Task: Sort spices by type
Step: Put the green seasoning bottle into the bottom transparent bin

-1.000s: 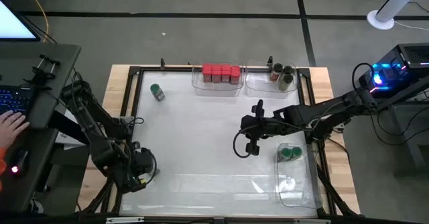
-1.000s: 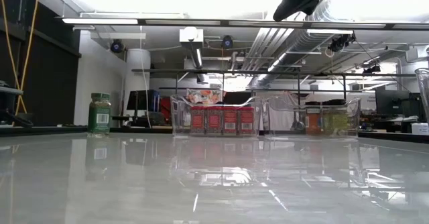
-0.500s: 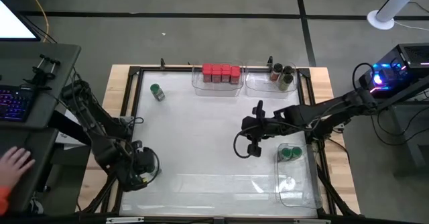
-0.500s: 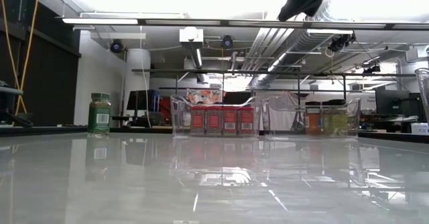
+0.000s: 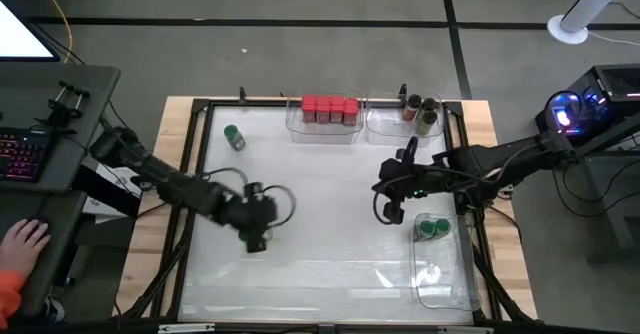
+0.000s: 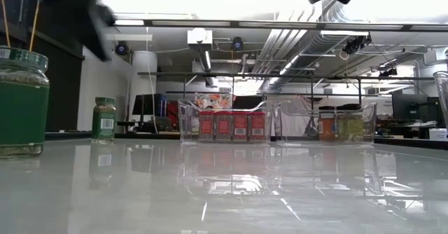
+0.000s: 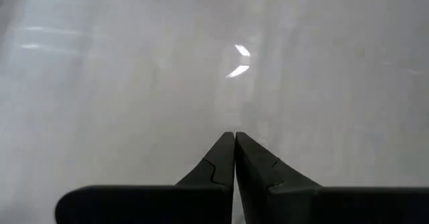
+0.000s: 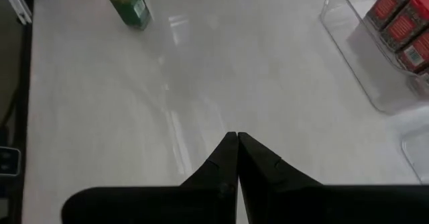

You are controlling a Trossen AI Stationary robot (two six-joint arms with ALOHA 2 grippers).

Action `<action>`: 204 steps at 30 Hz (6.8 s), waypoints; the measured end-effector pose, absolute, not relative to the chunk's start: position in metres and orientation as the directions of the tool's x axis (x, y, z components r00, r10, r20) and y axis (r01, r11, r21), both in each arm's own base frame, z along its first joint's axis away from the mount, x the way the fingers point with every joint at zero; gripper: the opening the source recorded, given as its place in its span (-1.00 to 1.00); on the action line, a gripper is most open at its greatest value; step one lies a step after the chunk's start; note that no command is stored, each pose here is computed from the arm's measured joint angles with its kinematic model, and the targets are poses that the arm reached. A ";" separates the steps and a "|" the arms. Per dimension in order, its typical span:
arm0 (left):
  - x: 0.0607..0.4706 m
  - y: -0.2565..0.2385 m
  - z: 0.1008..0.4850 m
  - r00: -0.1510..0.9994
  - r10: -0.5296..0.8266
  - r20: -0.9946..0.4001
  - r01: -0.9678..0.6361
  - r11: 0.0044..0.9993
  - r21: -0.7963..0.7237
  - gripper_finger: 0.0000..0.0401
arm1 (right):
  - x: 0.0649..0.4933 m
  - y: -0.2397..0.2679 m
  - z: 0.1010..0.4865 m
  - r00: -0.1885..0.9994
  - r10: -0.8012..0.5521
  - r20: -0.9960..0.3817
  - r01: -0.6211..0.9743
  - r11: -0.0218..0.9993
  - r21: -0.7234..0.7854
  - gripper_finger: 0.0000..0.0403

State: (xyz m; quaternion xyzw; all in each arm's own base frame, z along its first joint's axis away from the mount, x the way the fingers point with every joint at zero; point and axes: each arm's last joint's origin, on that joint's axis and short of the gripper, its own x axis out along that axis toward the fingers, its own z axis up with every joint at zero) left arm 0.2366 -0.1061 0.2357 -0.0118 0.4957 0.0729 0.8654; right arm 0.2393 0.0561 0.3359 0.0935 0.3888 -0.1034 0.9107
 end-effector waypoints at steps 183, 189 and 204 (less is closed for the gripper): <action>0.251 0.038 0.306 0.949 0.264 -0.174 -0.287 0.949 -0.129 -1.00 | 0.086 0.141 0.261 0.076 -0.148 -0.986 0.618 0.783 -0.070 -0.04; 0.252 0.037 0.306 0.957 0.231 -0.174 -0.261 0.949 -0.177 -1.00 | 0.082 0.134 0.245 0.108 -0.119 -0.987 0.472 0.880 -0.055 -0.04; 0.252 0.037 0.306 0.961 0.216 -0.175 -0.252 0.943 -0.216 -1.00 | 0.074 0.119 0.212 0.106 -0.140 -0.984 0.209 0.971 -0.116 -0.04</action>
